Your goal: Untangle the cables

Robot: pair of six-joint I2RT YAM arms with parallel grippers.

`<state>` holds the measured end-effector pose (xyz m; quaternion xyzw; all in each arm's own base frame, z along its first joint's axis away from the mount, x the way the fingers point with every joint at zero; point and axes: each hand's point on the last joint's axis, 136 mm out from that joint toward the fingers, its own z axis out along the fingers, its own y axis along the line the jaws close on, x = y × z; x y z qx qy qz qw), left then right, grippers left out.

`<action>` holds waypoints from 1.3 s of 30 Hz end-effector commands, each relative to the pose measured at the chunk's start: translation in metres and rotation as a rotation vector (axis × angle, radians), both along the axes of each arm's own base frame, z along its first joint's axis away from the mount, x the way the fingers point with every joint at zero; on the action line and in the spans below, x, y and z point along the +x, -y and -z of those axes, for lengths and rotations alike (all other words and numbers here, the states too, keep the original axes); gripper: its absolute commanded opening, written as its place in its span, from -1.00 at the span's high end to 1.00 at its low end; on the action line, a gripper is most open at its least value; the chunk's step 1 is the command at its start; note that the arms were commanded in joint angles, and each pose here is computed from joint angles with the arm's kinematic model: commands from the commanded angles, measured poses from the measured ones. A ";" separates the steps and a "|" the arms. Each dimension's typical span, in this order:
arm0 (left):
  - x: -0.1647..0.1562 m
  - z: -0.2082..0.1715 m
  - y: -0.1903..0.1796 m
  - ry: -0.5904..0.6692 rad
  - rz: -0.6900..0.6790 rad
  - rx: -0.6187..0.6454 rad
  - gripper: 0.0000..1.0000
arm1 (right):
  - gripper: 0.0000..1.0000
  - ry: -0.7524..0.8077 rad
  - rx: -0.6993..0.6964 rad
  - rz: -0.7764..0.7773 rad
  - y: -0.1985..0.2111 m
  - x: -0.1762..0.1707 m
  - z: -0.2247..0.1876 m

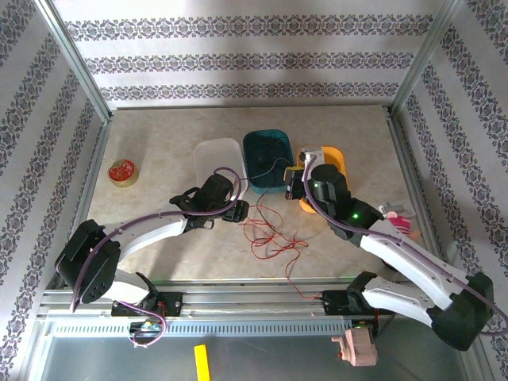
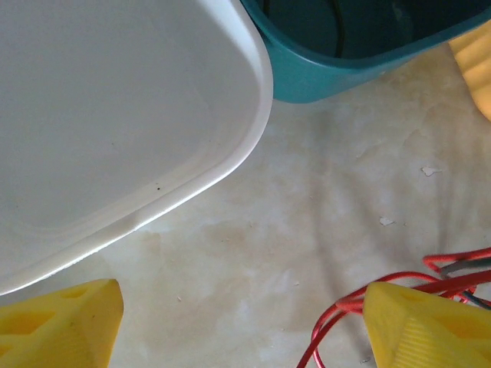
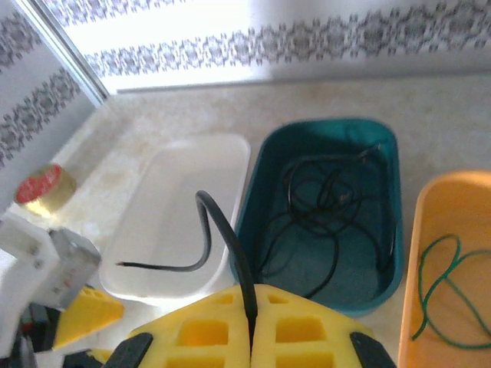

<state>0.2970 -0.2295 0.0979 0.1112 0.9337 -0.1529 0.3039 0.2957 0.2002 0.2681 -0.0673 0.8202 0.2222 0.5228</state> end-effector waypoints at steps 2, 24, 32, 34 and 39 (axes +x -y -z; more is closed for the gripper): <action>0.000 -0.003 0.009 0.020 0.034 -0.019 -0.63 | 1.00 0.147 -0.006 0.038 0.014 0.000 -0.057; -0.004 0.000 0.015 0.010 0.052 0.015 -0.63 | 1.00 0.296 0.237 -0.014 0.037 0.075 -0.201; -0.005 0.004 0.018 -0.003 0.054 0.038 -0.63 | 1.00 0.151 0.191 0.023 0.028 0.130 -0.149; -0.005 0.004 0.018 0.000 0.053 0.045 -0.63 | 1.00 0.112 0.180 0.033 0.026 0.141 -0.130; -0.004 0.002 0.018 0.002 0.053 0.053 -0.63 | 1.00 0.011 0.191 0.039 0.023 0.168 -0.079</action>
